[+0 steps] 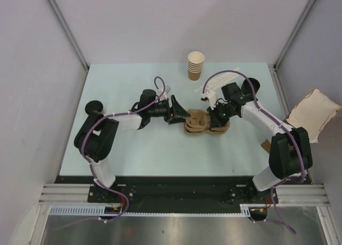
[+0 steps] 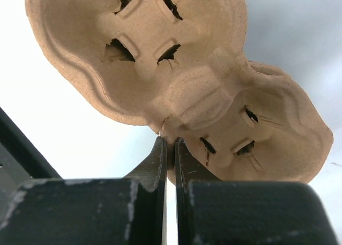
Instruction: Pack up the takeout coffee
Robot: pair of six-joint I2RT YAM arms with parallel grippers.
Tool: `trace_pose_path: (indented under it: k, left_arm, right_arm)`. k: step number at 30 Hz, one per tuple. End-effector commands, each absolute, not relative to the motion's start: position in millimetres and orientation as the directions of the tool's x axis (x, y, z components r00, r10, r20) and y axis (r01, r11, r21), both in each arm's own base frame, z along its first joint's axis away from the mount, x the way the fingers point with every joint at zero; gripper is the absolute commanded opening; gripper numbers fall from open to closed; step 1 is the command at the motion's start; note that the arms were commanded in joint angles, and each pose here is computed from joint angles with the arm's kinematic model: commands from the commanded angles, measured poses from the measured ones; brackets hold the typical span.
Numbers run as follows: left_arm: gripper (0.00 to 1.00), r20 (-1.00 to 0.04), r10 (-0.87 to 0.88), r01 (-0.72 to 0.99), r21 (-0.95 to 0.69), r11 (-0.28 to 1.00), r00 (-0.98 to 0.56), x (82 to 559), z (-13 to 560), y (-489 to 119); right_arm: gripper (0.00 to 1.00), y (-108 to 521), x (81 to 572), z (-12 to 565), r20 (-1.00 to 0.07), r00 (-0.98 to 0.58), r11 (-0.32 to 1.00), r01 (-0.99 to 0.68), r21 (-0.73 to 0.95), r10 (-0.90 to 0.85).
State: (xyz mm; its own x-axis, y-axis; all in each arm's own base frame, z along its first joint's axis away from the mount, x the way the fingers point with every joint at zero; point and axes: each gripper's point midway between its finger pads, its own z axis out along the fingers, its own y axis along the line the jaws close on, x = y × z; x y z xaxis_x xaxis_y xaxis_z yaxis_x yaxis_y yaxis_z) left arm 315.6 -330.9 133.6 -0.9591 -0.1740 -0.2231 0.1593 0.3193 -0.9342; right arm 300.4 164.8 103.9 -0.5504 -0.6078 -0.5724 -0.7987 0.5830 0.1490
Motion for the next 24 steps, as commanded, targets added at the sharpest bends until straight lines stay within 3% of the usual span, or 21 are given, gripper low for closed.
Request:
trace_pose_path:
  k: [1,8,13,20,24]
  left_arm:
    - [0.73,-0.247,-0.167,0.156,-0.890,0.429,-0.955,313,108,-321]
    - [0.72,-0.268,-0.159,0.157,-0.854,0.496,-0.950,315,91,-314]
    - [0.70,-0.280,-0.149,0.185,-0.870,0.457,-0.948,314,103,-317]
    - [0.69,-0.507,-0.126,0.436,-0.823,0.365,-0.853,309,178,-311]
    - [0.71,-0.657,-0.062,0.587,-0.709,0.392,-0.751,305,204,-302]
  right_arm:
    - [0.00,173,299,124,-0.629,-0.546,0.565,-0.801,0.198,-0.554]
    - [0.04,171,299,128,-0.623,-0.578,0.564,-0.786,0.252,-0.527]
    - [0.03,169,299,125,-0.613,-0.591,0.571,-0.778,0.262,-0.525]
    - [0.00,167,301,120,-0.592,-0.611,0.593,-0.762,0.259,-0.525]
    - [0.06,167,301,118,-0.585,-0.613,0.596,-0.761,0.257,-0.530]
